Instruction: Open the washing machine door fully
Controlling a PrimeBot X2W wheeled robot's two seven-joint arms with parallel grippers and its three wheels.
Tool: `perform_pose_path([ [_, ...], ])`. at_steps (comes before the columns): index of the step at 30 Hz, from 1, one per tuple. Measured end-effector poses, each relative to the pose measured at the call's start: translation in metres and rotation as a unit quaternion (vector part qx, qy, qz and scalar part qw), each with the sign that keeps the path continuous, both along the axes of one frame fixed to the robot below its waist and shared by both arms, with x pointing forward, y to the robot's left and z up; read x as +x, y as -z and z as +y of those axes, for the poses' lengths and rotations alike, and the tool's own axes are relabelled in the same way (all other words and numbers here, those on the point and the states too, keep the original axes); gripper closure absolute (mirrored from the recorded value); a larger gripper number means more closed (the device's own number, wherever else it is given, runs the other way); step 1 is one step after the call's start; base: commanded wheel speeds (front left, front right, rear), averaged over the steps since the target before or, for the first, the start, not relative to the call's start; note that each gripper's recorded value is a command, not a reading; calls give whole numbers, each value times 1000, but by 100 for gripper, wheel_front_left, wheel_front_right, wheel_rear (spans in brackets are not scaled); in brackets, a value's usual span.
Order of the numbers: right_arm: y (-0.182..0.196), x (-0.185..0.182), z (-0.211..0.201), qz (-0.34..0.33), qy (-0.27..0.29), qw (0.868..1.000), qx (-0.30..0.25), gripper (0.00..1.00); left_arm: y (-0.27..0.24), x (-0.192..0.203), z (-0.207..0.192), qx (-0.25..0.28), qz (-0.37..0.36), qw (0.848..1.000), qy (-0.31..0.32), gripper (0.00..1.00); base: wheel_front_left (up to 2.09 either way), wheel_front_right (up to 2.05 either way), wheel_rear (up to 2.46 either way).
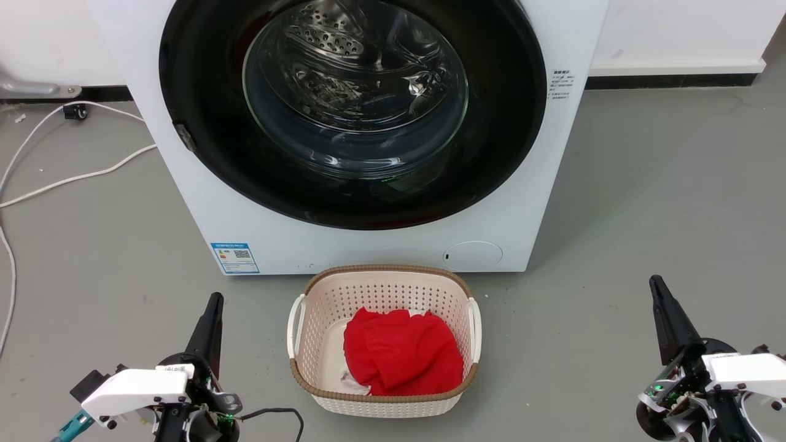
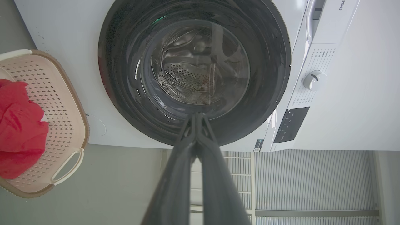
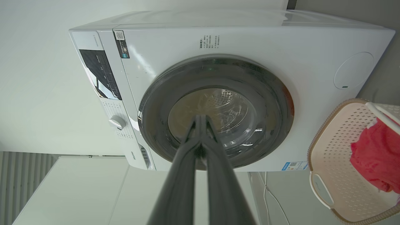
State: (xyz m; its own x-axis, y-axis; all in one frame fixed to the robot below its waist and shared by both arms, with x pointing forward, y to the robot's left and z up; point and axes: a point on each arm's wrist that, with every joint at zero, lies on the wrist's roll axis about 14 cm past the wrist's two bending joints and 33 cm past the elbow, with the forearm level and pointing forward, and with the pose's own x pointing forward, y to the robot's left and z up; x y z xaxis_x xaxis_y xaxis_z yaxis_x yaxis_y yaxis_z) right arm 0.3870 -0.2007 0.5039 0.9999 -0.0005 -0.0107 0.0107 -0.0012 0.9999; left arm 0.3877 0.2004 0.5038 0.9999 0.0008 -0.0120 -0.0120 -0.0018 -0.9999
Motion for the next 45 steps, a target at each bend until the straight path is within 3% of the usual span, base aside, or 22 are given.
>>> perform_pose_path([
  [2, 0, 0, 0, 0, 0, 1000, 0, 100, 0, 0, 0, 0, 0, 1000, 0, 100, 0, 0, 0],
  [3, 0, 0, 0, 1, 0, 1000, 0, 0, 0, 0, 0, 0, 1, 1000, 0, 0, 0, 0, 0],
  [4, 4, -1, 0, 6, 0, 1000, 1, 0, 4, -1, 0, -1, 5, 1000, 0, 0, 0, 0, 0],
  [5, 9, -4, 0, 14, 1, 1000, 2, 100, 9, -3, -1, -3, 13, 1000, -1, 100, 0, 0, 0],
  [6, 16, -7, 0, 23, 1, 1000, 3, 0, 15, -6, -1, -5, 23, 1000, -1, 0, 0, 0, 0],
  [19, 14, -11, 0, 20, 14, 999, -24, 0, 12, -7, -15, 21, 17, 1000, 6, 0, 0, 0, 0],
  [27, 2, -11, 2, 3, 16, 994, -106, 0, -7, -4, -11, 78, -11, 997, -6, 0, 0, 0, 0],
  [37, -16, -11, 7, -24, 15, 974, -227, 0, -37, 1, -11, 177, -57, 982, -18, 0, 0, 0, 0],
  [45, -30, -11, 9, -47, 20, 945, -322, 0, -49, 2, -16, 272, -77, 959, -20, 0, 0, 0, 0],
])
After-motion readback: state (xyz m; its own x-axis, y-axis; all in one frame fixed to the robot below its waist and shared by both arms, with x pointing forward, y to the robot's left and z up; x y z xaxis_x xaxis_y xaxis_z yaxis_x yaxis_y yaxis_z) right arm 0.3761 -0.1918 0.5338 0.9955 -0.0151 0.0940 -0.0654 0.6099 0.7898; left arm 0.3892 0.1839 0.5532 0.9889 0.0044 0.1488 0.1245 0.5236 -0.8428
